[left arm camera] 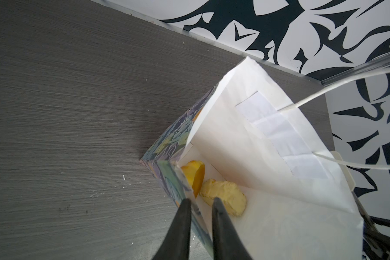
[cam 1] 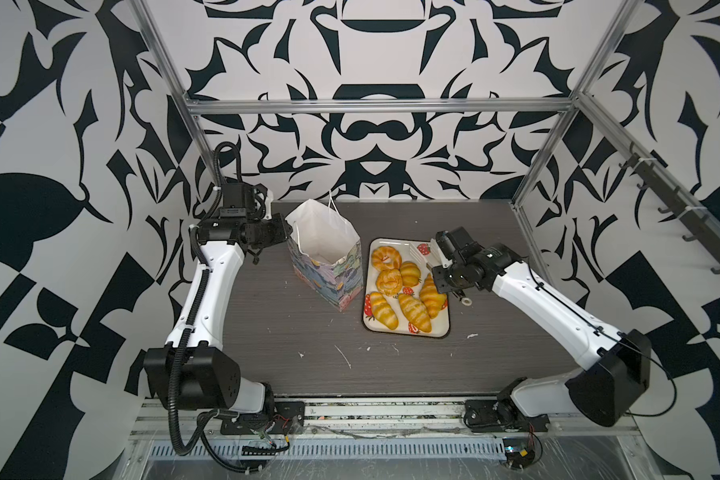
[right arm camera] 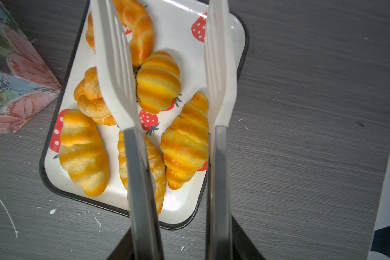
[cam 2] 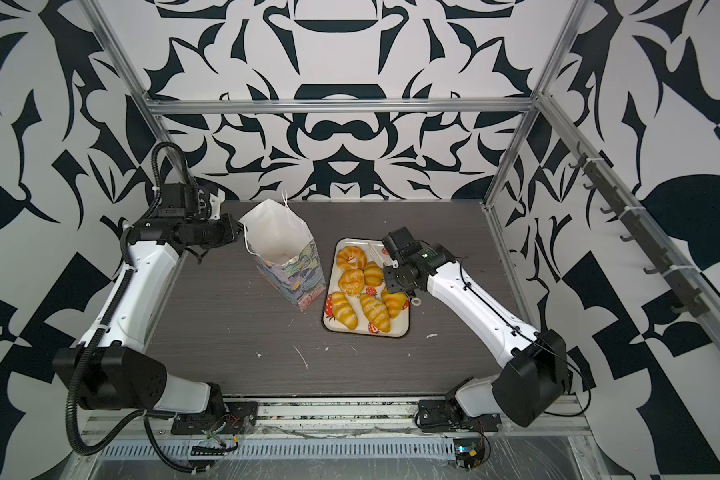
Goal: Pack bread into a paper bag
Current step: Pick up the bread from the tray.
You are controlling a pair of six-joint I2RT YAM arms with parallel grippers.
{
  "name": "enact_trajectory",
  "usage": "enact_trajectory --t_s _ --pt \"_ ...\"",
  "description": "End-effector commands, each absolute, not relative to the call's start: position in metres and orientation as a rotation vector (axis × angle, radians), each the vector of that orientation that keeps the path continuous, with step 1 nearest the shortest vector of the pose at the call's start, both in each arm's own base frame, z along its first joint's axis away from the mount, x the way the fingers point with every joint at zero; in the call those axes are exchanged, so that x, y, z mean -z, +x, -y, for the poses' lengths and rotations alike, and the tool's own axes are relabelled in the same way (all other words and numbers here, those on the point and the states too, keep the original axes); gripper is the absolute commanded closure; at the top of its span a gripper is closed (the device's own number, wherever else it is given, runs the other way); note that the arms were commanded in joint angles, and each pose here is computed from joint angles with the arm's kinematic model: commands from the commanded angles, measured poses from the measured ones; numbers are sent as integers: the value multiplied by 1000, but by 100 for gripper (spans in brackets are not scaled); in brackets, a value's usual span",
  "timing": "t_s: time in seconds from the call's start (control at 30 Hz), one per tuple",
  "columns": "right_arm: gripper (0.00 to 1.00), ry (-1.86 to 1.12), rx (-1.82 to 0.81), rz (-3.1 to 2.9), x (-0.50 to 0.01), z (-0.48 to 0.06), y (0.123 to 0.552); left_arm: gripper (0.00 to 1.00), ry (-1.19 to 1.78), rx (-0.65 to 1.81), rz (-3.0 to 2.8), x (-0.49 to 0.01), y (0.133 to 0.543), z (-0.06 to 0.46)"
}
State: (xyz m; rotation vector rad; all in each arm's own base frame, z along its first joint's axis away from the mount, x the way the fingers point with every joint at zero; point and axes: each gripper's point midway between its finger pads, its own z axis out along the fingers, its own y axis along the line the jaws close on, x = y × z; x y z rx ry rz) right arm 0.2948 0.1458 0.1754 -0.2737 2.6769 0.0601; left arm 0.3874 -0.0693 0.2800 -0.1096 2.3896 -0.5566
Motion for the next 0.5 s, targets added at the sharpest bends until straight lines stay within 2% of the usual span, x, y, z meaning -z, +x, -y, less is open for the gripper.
enact_trajectory --t_s 0.0,0.47 --pt "50 -233 -138 -2638 -178 -155 305 78 -105 561 -2423 -273 380 71" --pt "50 -204 -168 -2716 -140 -155 312 78 -104 559 -2427 -271 379 71"
